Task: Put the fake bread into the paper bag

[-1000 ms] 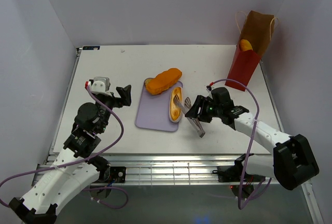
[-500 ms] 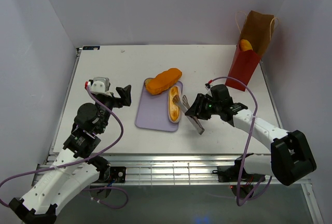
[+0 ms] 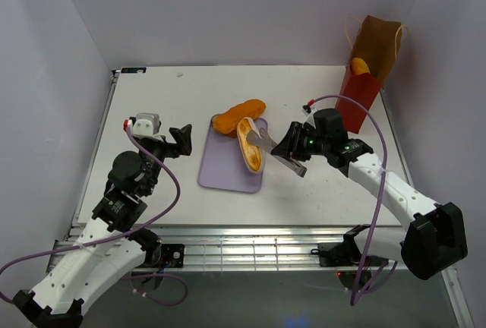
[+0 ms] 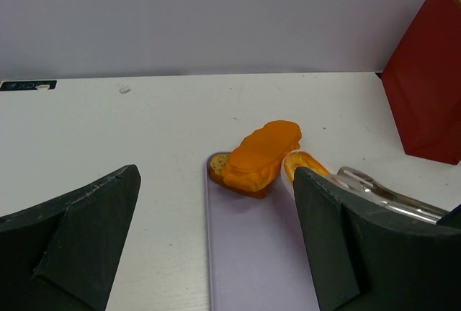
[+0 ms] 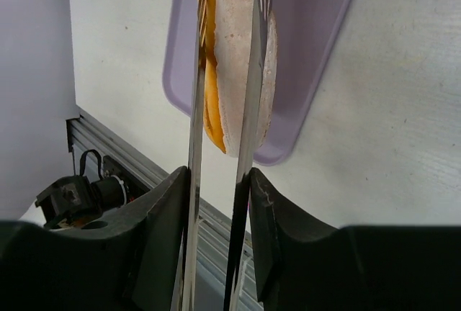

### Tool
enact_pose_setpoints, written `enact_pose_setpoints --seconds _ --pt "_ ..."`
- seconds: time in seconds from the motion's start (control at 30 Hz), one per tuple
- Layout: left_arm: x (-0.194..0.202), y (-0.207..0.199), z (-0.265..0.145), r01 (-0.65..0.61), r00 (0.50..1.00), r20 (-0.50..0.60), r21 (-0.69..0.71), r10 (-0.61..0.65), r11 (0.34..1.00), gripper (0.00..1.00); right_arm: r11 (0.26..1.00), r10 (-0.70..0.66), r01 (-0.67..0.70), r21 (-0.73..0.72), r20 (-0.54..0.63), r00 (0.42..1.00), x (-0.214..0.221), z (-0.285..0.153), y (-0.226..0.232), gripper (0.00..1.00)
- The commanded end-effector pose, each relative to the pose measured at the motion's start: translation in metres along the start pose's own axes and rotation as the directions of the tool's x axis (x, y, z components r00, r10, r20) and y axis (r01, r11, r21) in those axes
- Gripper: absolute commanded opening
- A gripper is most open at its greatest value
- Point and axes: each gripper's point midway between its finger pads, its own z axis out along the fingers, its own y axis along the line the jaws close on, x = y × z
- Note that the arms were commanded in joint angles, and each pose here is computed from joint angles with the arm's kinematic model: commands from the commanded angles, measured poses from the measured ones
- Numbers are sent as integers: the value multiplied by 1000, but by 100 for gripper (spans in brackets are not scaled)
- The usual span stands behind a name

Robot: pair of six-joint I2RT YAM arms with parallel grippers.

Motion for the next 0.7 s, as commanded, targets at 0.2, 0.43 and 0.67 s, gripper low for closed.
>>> enact_pose_setpoints --seconds 0.2,0.43,0.67 --pt "-6 1 -2 6 1000 26 -5 -6 1000 98 987 -114 132 -88 184 976 -68 -52 57 32" --pt "-5 1 -2 6 1000 24 -3 -6 1000 98 983 -142 168 -75 268 953 -100 -86 68 32" --pt "-5 0 -1 5 1000 23 0 -5 1000 98 984 -141 173 -48 392 909 -153 -141 63 31"
